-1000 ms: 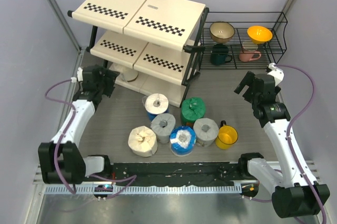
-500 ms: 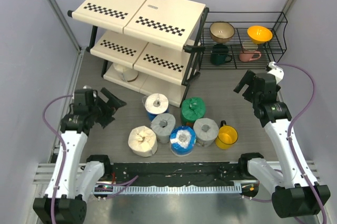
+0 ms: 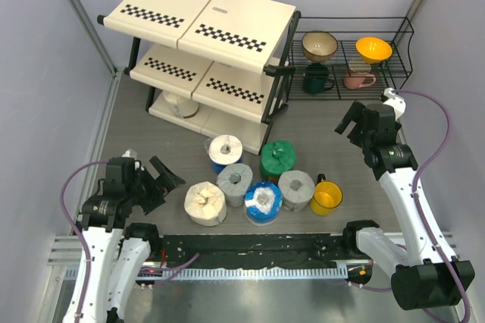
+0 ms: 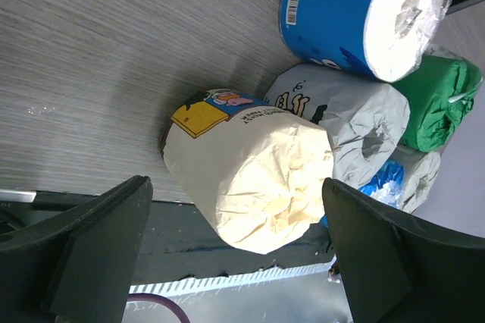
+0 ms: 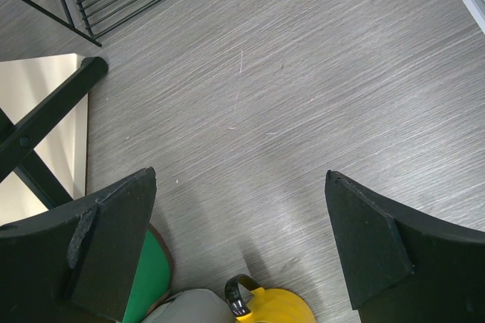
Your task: Place and organize the paper towels onto the shelf
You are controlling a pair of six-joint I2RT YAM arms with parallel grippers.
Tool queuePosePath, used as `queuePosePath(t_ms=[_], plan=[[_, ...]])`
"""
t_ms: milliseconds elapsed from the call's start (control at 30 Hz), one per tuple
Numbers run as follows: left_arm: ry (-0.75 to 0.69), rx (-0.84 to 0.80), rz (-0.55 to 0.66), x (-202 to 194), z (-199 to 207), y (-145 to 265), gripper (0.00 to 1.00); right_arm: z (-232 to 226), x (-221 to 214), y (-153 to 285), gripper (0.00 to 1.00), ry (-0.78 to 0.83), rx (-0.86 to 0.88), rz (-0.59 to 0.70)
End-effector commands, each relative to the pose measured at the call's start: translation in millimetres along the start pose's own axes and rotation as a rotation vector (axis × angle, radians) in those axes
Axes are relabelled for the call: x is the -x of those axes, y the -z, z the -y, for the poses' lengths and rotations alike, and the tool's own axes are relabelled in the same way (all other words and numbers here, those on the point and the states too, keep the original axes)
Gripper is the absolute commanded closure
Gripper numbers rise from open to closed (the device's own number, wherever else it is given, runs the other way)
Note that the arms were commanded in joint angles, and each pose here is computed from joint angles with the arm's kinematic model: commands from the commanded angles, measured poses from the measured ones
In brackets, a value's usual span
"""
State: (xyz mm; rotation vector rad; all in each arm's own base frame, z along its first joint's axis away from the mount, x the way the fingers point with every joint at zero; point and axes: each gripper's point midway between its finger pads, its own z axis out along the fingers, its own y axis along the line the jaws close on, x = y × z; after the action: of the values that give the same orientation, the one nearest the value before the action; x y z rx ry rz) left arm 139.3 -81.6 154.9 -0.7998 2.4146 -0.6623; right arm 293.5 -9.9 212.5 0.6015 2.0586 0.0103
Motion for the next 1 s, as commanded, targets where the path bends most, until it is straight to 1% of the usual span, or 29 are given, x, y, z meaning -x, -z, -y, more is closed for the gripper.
queuePosePath(t_ms=[0,67,333,467,600,633,667,767,900,967], plan=[[-0.031,-0.025,-0.004,1.7,4.6,-3.5,0.0,-7.7,17.9,7.1,0.02,-0.005,0.032,0.049],[-0.026,-0.033,-0.019,0.9,7.1,-6.0,0.0,-7.3,17.4,8.2,0.02,-0.007,0.034,0.052],[-0.013,-0.036,-0.018,2.8,8.6,-14.4,0.0,-5.0,12.7,5.8,0.02,-0.009,0.026,0.043],[0.01,-0.049,0.001,10.5,20.7,-26.0,0.0,-5.8,8.6,2.8,0.02,-0.024,0.024,0.029],[-0.034,-0.022,0.034,16.5,33.8,-32.2,0.0,-11.0,5.7,1.0,0.02,-0.03,0.047,0.015],[-0.066,-0.017,0.023,12.0,36.3,-33.1,0.0,-11.0,6.8,0.9,0.02,-0.03,0.046,0.015],[-0.078,0.02,0.029,13.1,31.9,-35.4,0.0,-11.9,6.8,0.9,0.02,-0.03,0.049,0.014],[-0.097,0.029,0.032,11.1,31.0,-32.4,0.0,-11.6,10.9,3.6,0.02,-0.035,0.05,0.028],[-0.091,0.041,0.03,3.3,17.1,-30.2,0.0,-12.0,9.4,3.4,0.02,-0.04,0.052,0.026],[-0.081,0.05,0.018,-1.0,11.7,-34.0,0.02,-12.2,8.2,2.0,0.02,-0.038,0.05,0.02]])
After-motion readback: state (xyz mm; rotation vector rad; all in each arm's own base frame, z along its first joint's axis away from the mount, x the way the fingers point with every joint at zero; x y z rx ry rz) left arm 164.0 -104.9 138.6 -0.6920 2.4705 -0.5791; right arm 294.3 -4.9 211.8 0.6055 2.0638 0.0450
